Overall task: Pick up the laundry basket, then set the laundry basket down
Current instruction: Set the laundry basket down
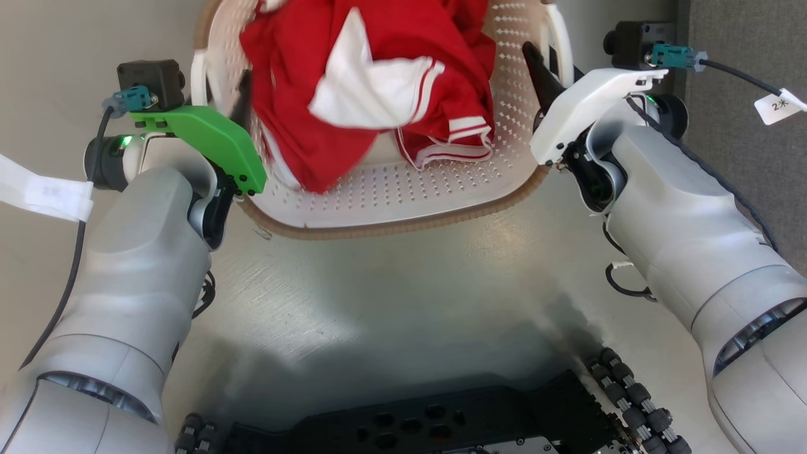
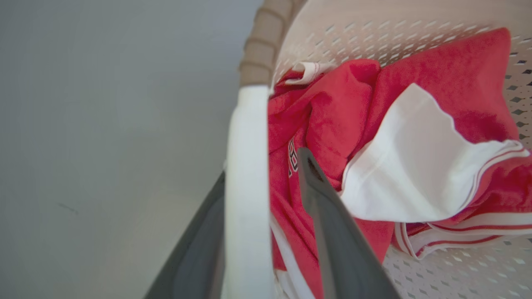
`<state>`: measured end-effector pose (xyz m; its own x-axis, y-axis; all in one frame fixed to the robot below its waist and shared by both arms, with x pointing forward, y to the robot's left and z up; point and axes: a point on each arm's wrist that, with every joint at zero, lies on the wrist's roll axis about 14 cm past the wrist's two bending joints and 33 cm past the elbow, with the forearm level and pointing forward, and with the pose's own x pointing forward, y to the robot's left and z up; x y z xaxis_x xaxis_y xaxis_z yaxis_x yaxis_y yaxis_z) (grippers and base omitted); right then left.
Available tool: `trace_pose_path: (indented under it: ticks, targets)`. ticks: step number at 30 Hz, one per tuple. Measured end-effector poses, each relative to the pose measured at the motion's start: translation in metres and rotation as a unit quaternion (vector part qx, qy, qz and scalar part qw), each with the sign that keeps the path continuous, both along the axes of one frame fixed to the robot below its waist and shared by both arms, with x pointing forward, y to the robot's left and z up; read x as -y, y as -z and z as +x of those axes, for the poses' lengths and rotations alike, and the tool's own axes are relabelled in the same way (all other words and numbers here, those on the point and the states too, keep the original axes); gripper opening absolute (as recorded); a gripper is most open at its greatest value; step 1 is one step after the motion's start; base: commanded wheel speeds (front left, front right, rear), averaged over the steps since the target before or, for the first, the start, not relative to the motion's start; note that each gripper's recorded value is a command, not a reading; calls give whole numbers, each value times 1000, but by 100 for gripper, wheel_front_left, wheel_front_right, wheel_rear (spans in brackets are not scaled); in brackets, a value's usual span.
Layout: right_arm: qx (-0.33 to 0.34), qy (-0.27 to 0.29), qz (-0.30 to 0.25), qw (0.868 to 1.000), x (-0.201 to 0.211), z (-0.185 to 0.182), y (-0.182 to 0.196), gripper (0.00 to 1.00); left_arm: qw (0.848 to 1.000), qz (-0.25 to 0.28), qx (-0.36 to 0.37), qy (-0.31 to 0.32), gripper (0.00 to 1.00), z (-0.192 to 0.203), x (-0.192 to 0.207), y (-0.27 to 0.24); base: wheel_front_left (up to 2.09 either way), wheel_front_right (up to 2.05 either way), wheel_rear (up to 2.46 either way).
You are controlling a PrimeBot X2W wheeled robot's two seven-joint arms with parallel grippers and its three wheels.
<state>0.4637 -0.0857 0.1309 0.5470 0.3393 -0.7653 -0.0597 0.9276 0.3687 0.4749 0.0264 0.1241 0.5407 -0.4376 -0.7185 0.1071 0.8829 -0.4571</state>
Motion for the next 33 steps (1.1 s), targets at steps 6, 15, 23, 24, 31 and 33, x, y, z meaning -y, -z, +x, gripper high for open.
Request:
trace_pose_path:
  ticks: [6, 15, 23, 24, 31, 33]
  targets:
    - [4, 3, 5, 1000, -1, 3, -3, 100, 1000, 8, -7, 1, 100, -4, -4, 3, 0, 0, 0]
    - [16, 4, 2, 1000, 1, 9, -13, 100, 1000, 15, -1, 1, 100, -1, -7, -5, 0, 0, 0]
    - [24, 6, -2, 1000, 4, 8, -25, 100, 1000, 24, 1, -1, 100, -2, -13, -14, 0, 0, 0]
    - [25, 6, -3, 1000, 5, 8, -27, 100, 1000, 25, 0, -2, 100, -4, -13, -15, 0, 0, 0]
    - [45, 18, -4, 999, 10, 14, -49, 100, 1000, 29, 4, -6, 100, -9, -18, -31, 0, 0, 0]
    - [52, 19, -5, 998, 11, 15, -57, 100, 1000, 26, 14, -5, 100, -6, -16, -39, 0, 0, 0]
